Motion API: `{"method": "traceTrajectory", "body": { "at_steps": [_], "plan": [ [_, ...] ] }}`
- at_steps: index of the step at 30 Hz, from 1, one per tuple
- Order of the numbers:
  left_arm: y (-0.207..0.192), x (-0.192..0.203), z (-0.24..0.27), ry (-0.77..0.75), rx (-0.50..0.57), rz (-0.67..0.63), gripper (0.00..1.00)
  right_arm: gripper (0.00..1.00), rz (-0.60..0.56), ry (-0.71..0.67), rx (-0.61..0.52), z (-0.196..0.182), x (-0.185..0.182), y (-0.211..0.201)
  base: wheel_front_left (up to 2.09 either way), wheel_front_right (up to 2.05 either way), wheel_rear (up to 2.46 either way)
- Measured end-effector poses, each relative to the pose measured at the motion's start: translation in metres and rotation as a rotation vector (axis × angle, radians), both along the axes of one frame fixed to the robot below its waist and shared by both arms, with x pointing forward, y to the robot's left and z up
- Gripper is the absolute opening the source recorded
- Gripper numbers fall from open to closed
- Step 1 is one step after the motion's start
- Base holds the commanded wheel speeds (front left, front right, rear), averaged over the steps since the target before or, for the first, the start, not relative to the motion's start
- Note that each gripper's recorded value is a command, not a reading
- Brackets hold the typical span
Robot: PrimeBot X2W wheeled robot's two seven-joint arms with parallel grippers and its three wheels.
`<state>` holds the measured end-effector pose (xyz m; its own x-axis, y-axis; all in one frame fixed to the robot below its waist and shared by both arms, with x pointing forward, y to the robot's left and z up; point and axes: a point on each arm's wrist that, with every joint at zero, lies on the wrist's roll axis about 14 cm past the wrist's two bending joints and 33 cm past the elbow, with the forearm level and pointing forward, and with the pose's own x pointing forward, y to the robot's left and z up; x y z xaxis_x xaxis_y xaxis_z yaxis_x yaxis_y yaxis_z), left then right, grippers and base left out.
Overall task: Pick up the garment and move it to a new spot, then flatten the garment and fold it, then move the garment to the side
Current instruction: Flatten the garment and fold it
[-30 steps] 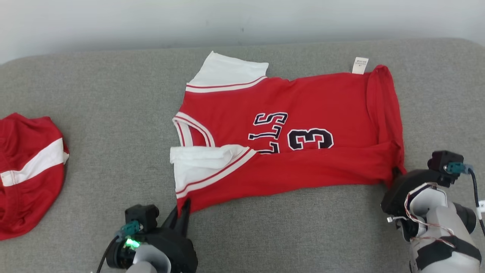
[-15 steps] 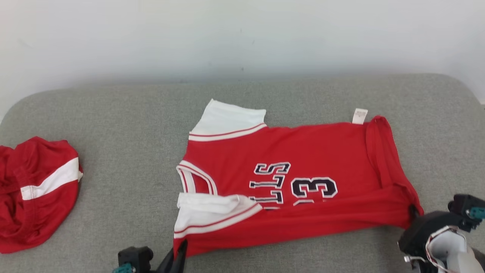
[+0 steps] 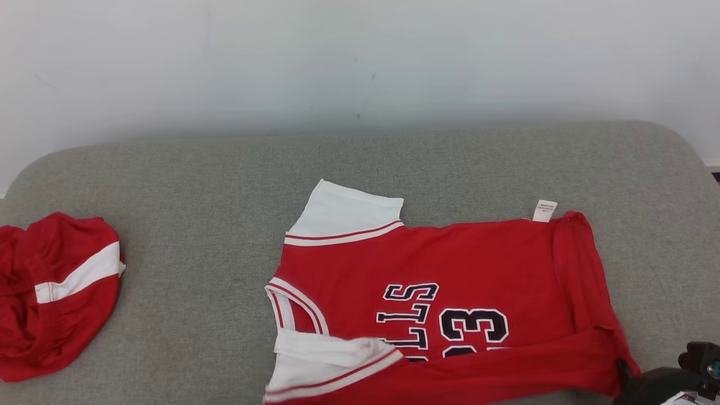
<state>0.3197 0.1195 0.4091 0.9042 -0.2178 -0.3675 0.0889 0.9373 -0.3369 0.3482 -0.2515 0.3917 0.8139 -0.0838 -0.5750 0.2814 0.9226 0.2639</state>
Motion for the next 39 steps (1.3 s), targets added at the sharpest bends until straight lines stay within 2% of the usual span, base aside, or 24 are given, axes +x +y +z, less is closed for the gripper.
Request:
{"method": "traceTrajectory", "body": {
  "at_steps": [7,16,29,39],
  "plan": [
    [0.002,-0.003,0.005,-0.011,-0.001,0.019,1.00,1.00,0.004,-0.013,-0.017,0.005,-0.001,-0.002,0.00,0.00,0.00],
    [0.020,0.018,0.031,-0.076,0.012,0.046,1.00,1.00,0.034,-0.053,-0.077,0.038,0.022,-0.005,0.00,0.00,0.00],
    [0.003,0.128,0.084,-0.126,0.037,-0.063,1.00,1.00,0.162,-0.013,-0.205,0.095,0.104,-0.002,0.00,0.00,0.00],
    [-0.018,0.216,0.078,-0.068,0.086,-0.148,1.00,1.00,0.251,0.055,-0.268,0.087,0.167,0.011,0.00,0.00,0.00]
  ]
}}
